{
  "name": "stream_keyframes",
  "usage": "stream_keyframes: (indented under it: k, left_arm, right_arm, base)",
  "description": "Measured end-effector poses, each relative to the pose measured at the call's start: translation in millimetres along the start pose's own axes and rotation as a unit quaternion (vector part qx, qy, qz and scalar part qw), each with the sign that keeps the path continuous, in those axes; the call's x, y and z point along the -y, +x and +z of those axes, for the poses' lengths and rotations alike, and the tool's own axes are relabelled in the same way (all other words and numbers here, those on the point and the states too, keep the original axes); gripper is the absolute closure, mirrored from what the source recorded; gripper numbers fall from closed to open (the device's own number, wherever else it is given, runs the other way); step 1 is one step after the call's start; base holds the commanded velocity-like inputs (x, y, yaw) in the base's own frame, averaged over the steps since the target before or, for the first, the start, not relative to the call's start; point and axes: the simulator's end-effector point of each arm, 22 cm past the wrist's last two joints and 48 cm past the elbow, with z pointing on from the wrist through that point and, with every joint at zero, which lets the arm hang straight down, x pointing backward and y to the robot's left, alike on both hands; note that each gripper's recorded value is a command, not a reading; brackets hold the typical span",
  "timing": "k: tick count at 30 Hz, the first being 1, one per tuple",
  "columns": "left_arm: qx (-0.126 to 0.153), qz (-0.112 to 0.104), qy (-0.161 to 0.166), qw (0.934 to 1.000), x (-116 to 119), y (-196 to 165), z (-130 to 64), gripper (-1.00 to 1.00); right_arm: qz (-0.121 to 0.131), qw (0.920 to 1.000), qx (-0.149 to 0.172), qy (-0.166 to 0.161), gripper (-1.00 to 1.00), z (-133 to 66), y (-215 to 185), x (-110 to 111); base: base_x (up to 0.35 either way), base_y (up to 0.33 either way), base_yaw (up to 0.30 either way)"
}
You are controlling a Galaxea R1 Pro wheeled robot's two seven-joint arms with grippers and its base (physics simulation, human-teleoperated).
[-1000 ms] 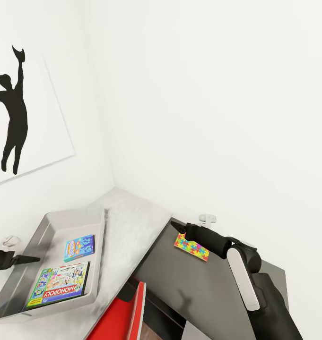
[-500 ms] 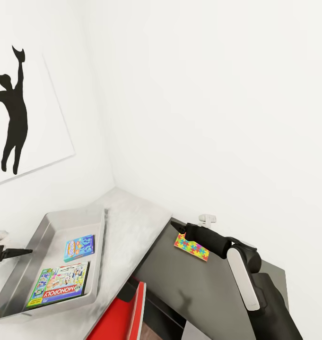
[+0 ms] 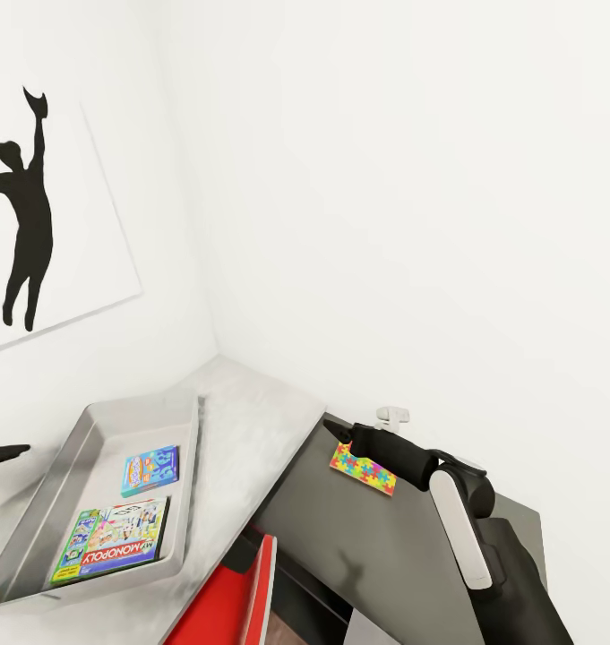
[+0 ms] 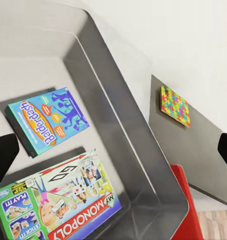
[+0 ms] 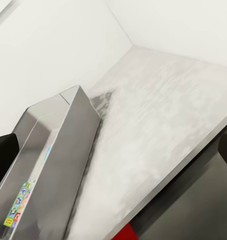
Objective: Put all the toys in the child's room - the three board games (two on the bed and one on the table), the two jigsaw puzzles on the table, and the tennis ball on the table - inside the toy box on the table in the child's room.
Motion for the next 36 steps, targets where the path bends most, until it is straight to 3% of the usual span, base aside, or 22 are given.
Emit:
stream_keyframes:
  k: [20,36]
  left_arm:
    - [0.054,-0.002,0.038,0.9978,22,-22,-10.3,-1.0]
    - [0.056,-0.01,0.043,0.9975,26,-23,-8.8,-1.0]
  right_arm:
    - [-0.006,0.9999,0.008,-0.003,-1.0,-6.6,-6,-8]
    - [-0.009,0.9998,0.014,-0.004,-1.0,-7.9,-9,-10]
  base:
    - [0.0,0.0,0.0]
    - [0.0,0.0,0.0]
